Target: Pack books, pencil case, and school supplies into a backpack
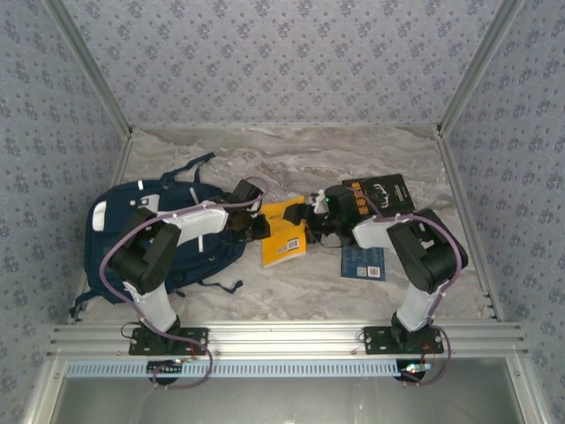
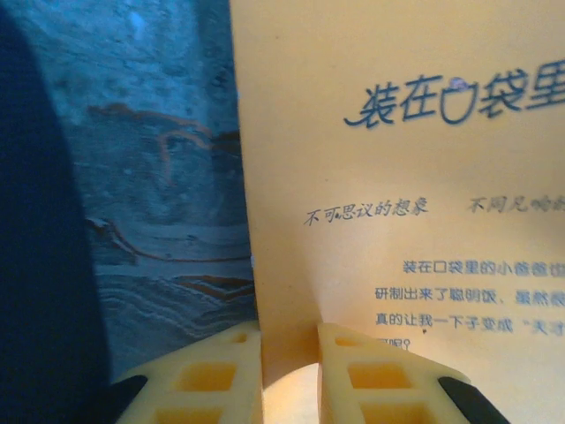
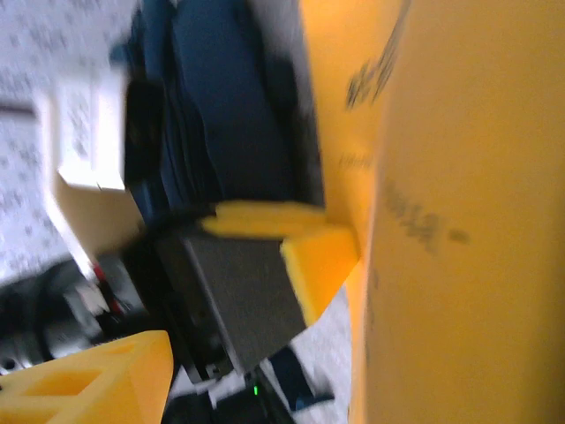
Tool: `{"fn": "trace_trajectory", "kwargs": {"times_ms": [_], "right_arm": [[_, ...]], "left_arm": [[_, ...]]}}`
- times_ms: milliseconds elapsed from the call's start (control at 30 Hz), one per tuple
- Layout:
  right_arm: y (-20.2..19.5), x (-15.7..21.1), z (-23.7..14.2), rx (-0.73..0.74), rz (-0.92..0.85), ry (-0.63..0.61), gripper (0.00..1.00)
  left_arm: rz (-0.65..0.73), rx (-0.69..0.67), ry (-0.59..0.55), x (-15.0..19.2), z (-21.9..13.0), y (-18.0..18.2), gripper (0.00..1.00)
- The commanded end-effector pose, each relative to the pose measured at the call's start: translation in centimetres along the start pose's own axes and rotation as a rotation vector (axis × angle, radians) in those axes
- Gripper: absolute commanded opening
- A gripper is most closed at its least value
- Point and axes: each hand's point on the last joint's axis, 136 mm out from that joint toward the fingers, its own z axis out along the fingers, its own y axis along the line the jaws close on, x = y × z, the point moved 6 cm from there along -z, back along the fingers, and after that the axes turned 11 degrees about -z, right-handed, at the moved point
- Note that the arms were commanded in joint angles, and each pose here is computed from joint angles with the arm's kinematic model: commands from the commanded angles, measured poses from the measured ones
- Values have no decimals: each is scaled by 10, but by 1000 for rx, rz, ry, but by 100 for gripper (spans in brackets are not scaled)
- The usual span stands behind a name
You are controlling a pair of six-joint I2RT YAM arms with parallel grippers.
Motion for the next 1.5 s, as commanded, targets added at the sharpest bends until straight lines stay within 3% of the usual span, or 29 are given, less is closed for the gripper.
{"fn": "trace_trajectory", "kwargs": {"times_ms": [0, 367, 633, 667, 800, 867, 1033, 1200, 1333, 1467], "right_arm": [[19, 9, 10, -129, -67, 109, 71], [-23, 3, -7, 133, -92, 78, 60], [-31, -1, -12, 197, -153, 108, 48], [-32, -2, -12, 203, -158, 109, 44], [-31, -2, -17, 201, -183, 103, 14], [-31, -2, -21, 194, -189, 81, 0], [-24, -6, -37, 131, -206, 1, 0], [-19, -6, -50, 191, -220, -30, 0], [-21, -1, -56, 267, -260, -11, 0], [-15, 3, -61, 281, -289, -37, 0]], "left_arm": [[29, 17, 115, 23, 19, 5, 18], [59, -14, 87, 22, 7, 8, 17], [75, -52, 82, 23, 7, 14, 14], [78, -58, 79, 23, 6, 14, 14], [81, -57, 69, 22, -1, 12, 15], [86, -41, 57, 21, -11, 6, 22], [132, 28, -15, 17, -64, -21, 44], [177, 17, -159, 8, -139, -33, 53], [130, -41, -244, -1, -182, -9, 56], [-9, -84, -304, -20, -198, 39, 57]]}}
